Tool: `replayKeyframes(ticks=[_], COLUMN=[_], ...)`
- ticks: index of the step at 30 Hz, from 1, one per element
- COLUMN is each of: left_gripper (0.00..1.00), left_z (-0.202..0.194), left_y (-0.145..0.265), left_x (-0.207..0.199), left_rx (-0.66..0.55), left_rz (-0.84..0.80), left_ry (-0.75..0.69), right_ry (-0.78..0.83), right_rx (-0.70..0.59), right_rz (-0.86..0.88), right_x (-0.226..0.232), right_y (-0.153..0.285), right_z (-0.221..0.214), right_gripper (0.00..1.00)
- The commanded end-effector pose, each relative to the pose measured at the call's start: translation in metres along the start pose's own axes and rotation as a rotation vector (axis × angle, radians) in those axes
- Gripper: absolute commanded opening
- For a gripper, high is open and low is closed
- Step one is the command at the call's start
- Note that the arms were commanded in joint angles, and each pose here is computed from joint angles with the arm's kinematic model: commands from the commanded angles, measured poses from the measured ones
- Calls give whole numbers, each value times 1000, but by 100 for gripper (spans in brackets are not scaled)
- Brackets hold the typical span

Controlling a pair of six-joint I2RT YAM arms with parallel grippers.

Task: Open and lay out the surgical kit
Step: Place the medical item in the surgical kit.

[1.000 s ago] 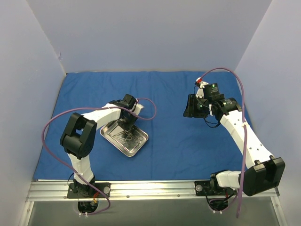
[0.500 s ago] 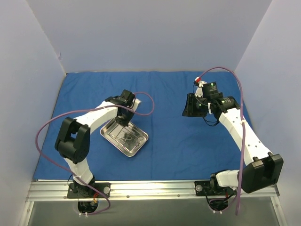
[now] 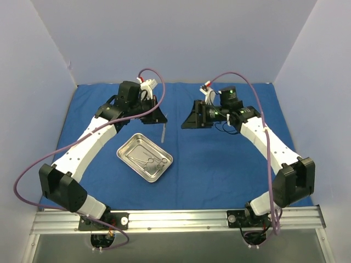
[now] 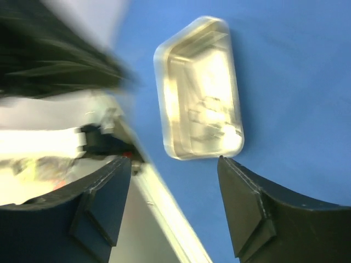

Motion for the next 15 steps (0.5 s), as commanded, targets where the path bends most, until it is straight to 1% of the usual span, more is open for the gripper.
replayKeyframes(ticks=[1,2,3,4,6,15], left_gripper=[2,2,2,2,2,2], left_z=[5,11,11,13,17,22], left_y=[-6,-7,-8,-9,-8,-4], left_x=[-26,-31,-32,-33,-36,-30], left_rx=[17,-13,2,2,-8,-43], left_rz=[-265,-311,-336,-352,-381,-480], left_ry=[151,147,182,187,192,244], right_ry=[133,120,112,100,88,58], right_rx=[-74,-77,-107,-116,-106,-105], right_rz=[328,343,373,370,371,388], right_x=[57,57,61,59,57,55], right_y=[1,-2,-3,-6,-10,-8], right_z=[26,24,30,31,31,18], right_gripper=[66,66,66,66,62,56])
Point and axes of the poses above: each gripper's point midway between its finger pads, its own y axis back along the fingers, its own x axis along the line the jaws close on, z = x × y, the point moved 8 cm from there along y, back along the fingers, and after that the axes turned 3 degrees about y, right-handed, at the moved point
